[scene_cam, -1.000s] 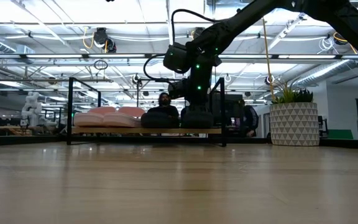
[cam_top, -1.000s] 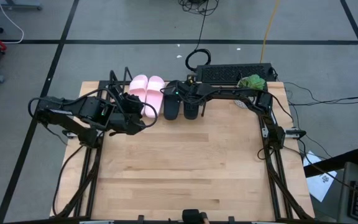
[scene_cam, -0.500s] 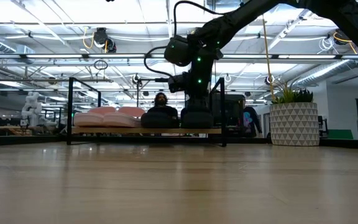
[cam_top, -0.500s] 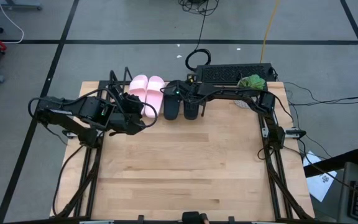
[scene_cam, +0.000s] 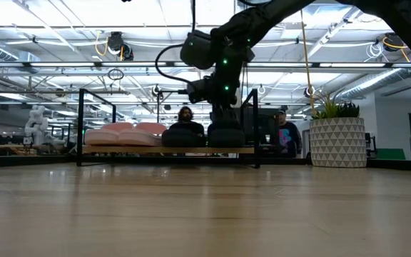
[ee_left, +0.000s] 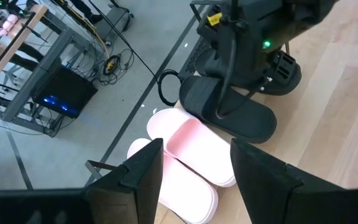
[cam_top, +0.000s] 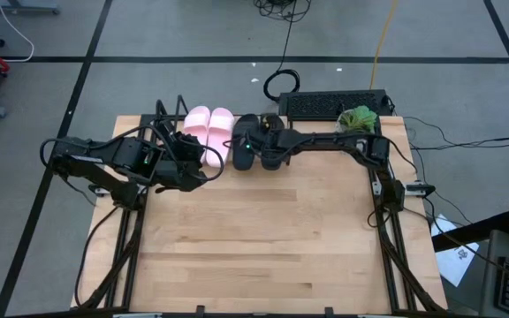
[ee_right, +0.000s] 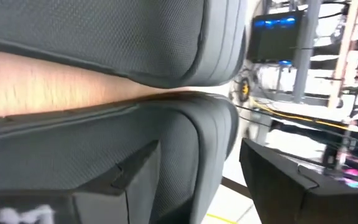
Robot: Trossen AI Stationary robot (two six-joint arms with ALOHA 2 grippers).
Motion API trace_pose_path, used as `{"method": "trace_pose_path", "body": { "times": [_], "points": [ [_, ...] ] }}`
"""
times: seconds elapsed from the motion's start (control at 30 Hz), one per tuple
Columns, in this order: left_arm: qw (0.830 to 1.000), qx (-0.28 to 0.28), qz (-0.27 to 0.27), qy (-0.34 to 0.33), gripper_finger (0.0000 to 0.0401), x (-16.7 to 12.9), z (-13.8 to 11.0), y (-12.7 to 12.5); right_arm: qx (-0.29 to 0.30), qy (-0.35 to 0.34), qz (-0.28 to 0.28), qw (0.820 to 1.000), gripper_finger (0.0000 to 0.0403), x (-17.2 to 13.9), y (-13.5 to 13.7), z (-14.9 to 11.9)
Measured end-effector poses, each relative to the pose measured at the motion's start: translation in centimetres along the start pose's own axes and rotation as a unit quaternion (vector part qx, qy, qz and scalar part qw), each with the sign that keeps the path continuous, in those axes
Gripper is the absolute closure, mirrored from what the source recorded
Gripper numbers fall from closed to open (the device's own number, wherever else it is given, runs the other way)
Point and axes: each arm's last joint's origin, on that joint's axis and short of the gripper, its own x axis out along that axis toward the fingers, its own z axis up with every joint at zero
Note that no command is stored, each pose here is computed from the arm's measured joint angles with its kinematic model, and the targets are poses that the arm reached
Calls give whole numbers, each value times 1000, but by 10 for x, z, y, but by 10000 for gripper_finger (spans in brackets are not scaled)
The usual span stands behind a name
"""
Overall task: Pick and place slides into the shelf
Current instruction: Return to Home Position
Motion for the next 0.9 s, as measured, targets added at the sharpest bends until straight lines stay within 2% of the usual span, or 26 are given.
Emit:
{"method": "trace_pose_path", "body": {
  "times": [0.2, 0.3, 0.4, 0.5, 0.63, 0.8, 0.9],
  "points": [
    [1000, 10, -17, 12, 213, 0, -2, -1, -26, -7, -32, 999, 190, -25, 6, 6],
    [998, 22, -42, 32, 213, -2, -5, -2, -22, -30, -42, 998, 190, -52, 2, 7],
    [993, 57, -71, 71, 213, -3, -12, -2, -9, -72, -51, 996, 190, -92, -9, 3],
    [989, 50, -103, 91, 213, -8, -16, 3, 51, -132, -60, 988, 190, -138, -26, -6],
    [987, -31, -134, 80, 213, -24, -24, 27, 158, -201, -61, 965, 190, -196, -57, -37],
    [973, -119, -191, 40, 213, -54, -43, 61, 307, -257, -32, 916, 190, -255, -89, -98],
    [963, -138, -231, 10, 213, -70, -55, 77, 380, -266, 0, 886, 190, -279, -98, -140]
  ]
}}
